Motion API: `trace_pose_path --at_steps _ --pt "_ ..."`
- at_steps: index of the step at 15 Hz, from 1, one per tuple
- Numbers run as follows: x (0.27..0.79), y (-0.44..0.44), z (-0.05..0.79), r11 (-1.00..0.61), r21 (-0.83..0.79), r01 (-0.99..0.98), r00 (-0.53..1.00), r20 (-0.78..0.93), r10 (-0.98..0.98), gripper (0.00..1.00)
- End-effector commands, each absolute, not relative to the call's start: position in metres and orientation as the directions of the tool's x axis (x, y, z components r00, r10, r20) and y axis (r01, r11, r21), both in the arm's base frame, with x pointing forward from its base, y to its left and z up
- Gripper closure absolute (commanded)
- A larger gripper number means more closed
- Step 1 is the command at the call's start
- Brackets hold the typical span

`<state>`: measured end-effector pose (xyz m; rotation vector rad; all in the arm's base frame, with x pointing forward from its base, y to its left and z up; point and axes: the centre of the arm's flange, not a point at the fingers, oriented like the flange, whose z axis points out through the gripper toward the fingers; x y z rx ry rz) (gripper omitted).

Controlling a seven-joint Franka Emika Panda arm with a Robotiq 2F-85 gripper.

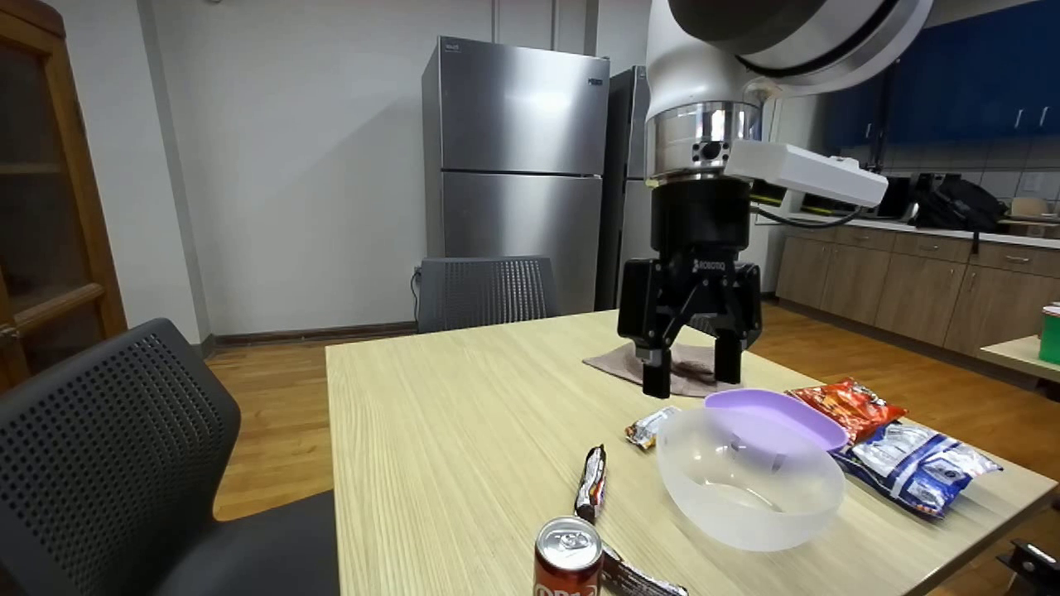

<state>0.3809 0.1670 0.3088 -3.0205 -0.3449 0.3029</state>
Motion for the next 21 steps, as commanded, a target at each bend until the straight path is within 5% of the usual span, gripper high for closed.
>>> trace_pose_path --at_steps 1,21 --pt "0.381 0.167 0.309 -0.971 -0.108 0.214 0.955 -0.186 0.231 0.00" --pt "0.384 0.198 0.212 -0.942 -0.005 0.335 0.921 -0.207 0.329 0.00"
